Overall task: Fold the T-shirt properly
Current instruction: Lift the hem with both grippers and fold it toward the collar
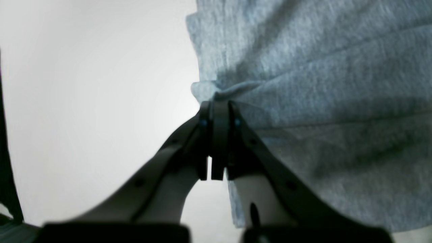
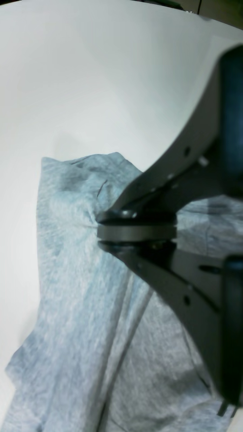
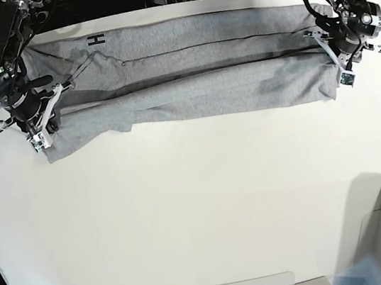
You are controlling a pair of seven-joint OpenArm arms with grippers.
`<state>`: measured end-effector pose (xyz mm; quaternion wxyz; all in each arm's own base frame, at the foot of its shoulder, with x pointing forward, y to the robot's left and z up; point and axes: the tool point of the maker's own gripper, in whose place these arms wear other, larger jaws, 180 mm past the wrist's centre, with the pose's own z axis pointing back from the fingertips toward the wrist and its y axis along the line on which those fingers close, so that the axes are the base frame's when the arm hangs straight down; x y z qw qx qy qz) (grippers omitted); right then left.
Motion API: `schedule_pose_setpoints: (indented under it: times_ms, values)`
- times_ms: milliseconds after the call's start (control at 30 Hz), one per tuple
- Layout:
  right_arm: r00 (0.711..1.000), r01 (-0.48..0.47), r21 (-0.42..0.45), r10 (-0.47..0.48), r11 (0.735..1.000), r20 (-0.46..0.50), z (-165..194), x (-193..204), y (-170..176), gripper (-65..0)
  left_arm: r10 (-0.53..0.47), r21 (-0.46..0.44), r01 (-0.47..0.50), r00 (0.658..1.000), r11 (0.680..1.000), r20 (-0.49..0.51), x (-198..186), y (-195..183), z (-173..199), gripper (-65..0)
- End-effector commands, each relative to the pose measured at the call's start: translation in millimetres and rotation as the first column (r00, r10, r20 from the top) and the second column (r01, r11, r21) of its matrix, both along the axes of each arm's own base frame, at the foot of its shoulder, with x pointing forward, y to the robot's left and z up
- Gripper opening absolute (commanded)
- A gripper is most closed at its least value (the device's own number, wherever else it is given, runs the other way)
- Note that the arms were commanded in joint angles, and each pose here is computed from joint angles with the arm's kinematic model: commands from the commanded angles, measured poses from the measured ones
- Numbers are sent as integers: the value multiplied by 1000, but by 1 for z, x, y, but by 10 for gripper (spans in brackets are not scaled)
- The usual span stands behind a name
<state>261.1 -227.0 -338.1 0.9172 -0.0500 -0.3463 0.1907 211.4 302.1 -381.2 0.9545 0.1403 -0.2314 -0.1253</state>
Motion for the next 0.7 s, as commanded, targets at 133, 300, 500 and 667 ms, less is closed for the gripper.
schedule_pose_setpoints:
  times_ms: [133,300,500,667]
  values:
    - [998,-23,-44,25,999,49,19,-5,0,-650,-12,48,10,999,999,31,-2,6,16,-650]
    - [999,-25,-45,27,999,27,14,-13,0,-650,-11,49,11,1000,999,5,-12,7,11,-650]
    - [1000,-8,-7,9,1000,11,9,-26,-2,-650,38,64,-37,999,997,-14,-28,22,10,-650]
    - [1000,6,33,-6,999,-14,2,-40,-4,-650,100,42,-99,995,994,-10,-38,24,6,-650]
